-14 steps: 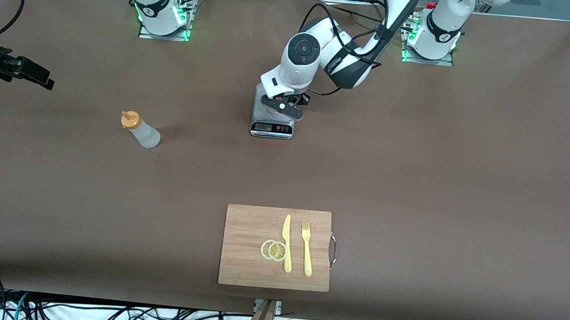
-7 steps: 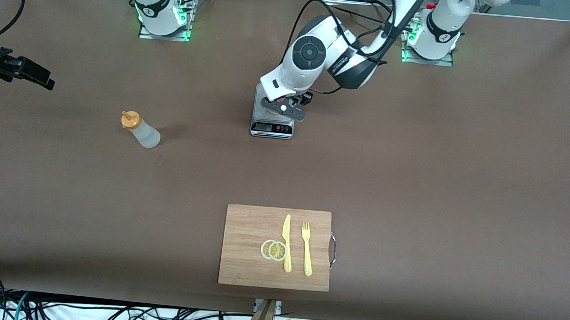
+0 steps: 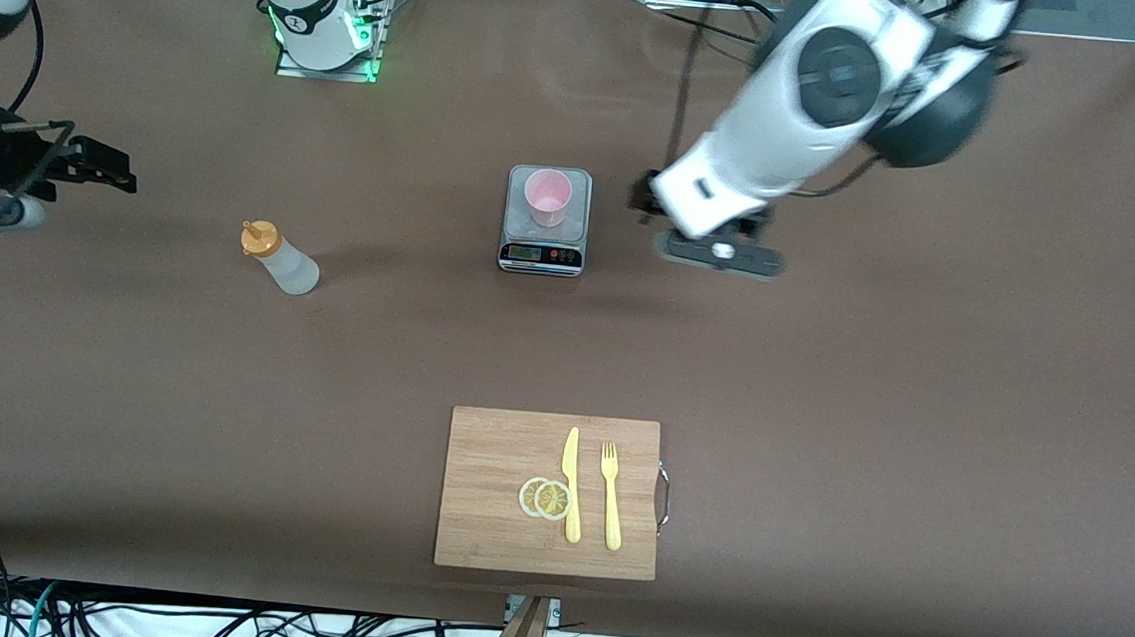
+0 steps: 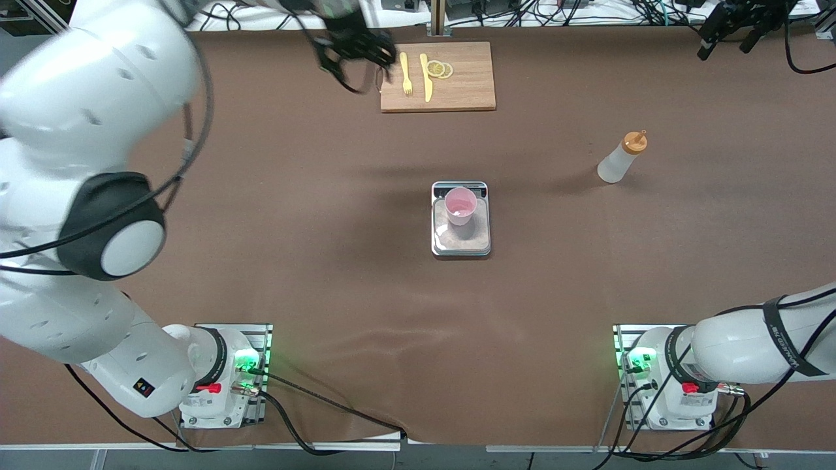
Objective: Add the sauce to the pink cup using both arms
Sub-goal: 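Open the left gripper and withdraw it from the cup, then reach the right gripper to the white squeeze bottle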
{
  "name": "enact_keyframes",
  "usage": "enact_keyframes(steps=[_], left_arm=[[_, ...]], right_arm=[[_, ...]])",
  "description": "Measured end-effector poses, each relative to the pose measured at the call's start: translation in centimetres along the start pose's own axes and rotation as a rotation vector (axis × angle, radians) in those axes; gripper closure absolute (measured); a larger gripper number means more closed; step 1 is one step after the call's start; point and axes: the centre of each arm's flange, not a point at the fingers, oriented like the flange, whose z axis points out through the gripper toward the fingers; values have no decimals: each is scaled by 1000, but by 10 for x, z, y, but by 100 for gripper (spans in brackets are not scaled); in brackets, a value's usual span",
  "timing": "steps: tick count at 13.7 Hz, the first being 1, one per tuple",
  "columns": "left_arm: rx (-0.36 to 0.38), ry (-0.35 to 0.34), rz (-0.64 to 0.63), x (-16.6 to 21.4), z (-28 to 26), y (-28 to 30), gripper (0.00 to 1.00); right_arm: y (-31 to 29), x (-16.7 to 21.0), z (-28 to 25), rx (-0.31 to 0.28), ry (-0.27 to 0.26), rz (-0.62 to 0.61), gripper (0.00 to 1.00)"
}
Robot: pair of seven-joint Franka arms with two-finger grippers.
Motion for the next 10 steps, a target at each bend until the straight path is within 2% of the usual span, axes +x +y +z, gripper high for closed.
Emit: enact_keyframes(steps=[3, 5, 7, 10], left_arm=[[-3, 23, -112, 17, -60, -131, 0], [-22, 40, -192, 16, -88, -208, 0], [-22, 34, -251, 5, -106, -257, 0], [56, 8, -172, -9, -115, -284, 0]], right_arm=[[30, 9, 36, 133, -1, -216, 0], [58, 12, 63, 233, 30, -341, 0], [81, 15, 93, 345, 87, -450, 0], [105, 11, 147, 477, 165, -639, 0]])
